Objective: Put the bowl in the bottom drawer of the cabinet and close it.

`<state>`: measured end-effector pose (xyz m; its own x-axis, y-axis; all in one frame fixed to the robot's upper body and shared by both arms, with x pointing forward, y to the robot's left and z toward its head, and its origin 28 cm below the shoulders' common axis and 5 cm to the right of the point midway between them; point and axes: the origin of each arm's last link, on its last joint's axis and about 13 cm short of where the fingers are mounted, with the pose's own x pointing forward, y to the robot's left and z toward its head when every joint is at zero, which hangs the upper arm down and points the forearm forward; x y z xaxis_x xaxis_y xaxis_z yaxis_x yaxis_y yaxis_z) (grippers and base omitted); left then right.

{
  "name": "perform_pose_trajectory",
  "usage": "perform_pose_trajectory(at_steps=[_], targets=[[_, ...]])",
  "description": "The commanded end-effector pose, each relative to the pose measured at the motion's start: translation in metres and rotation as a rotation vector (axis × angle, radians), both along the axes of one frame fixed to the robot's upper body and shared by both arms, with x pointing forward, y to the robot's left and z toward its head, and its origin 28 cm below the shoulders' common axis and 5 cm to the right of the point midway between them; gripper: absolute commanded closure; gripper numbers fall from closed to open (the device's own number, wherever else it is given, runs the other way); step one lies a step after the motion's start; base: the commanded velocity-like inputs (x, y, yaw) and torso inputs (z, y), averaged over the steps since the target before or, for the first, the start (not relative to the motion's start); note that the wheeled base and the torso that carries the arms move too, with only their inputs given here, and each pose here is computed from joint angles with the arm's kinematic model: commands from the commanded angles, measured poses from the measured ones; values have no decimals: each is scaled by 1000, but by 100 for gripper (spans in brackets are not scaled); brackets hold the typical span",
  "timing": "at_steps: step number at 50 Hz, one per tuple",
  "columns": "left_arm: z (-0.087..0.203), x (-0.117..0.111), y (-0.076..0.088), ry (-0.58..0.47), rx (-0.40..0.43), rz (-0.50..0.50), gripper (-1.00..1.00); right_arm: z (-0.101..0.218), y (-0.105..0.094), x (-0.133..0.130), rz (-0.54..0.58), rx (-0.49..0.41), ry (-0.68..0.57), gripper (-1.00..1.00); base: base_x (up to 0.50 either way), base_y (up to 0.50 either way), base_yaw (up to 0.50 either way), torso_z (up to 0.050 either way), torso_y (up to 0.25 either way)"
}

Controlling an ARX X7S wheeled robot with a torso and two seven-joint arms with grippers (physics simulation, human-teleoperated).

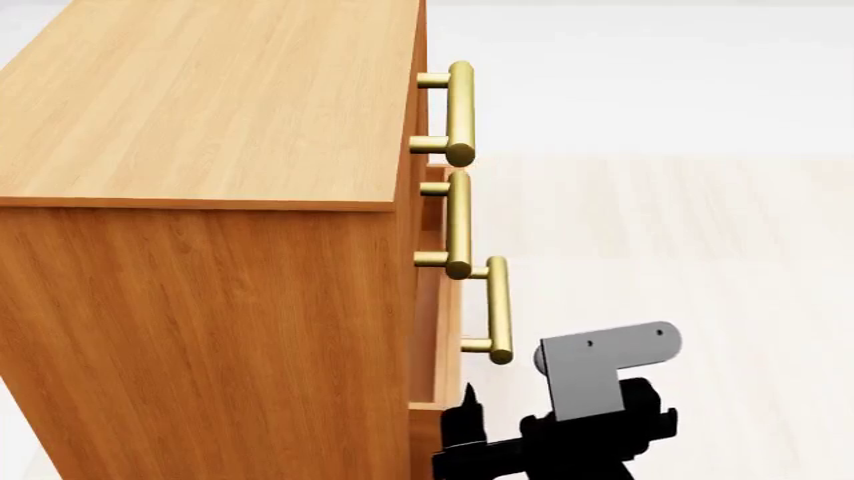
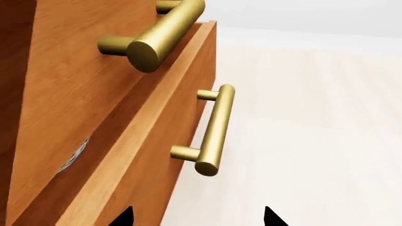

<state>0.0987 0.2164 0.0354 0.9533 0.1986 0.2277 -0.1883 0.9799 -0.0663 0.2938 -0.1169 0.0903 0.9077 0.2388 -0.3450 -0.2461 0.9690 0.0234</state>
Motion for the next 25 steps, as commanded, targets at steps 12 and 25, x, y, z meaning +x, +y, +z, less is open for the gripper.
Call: perform_pose_trajectory(at_steps=[12, 25], targets=[[0, 0, 0, -1, -2, 2, -100, 2, 10, 7, 88, 53, 8, -100, 0, 0, 0, 0, 0], [0, 0, 1, 0, -2, 3, -100, 2, 14, 10, 122, 65, 14, -100, 0, 0, 0, 0, 0]])
